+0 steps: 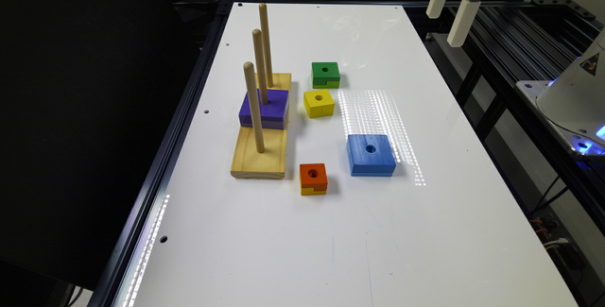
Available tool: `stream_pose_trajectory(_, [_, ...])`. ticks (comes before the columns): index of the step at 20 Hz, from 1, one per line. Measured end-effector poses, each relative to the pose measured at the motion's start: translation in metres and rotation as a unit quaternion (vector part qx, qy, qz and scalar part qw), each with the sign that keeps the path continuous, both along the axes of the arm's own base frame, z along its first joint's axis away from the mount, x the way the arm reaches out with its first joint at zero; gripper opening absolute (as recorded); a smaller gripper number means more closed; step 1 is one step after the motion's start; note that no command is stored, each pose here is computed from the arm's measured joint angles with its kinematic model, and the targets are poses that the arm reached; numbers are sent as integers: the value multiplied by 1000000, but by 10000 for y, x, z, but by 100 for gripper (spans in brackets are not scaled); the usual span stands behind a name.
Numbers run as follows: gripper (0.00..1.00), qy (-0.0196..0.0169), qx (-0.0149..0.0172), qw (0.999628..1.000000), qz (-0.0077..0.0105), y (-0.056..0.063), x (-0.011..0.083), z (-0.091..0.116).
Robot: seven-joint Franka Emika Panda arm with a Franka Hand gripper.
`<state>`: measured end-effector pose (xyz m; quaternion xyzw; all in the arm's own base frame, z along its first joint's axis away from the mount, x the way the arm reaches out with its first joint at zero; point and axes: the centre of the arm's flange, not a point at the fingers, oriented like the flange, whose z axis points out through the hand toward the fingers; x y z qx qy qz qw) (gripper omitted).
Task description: Pick up yellow block.
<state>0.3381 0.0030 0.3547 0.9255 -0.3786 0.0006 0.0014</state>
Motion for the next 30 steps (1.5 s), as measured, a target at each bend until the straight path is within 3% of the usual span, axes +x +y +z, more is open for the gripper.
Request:
stream_pose_trajectory(17, [100,-428,53,999999,-982,-7,0,3])
stream_pose_trajectory(23, [100,-2719,58,999996,-992,-7,0,18])
stream_pose_trajectory(30, [100,-9282,99,999956,-956,-6,20,52])
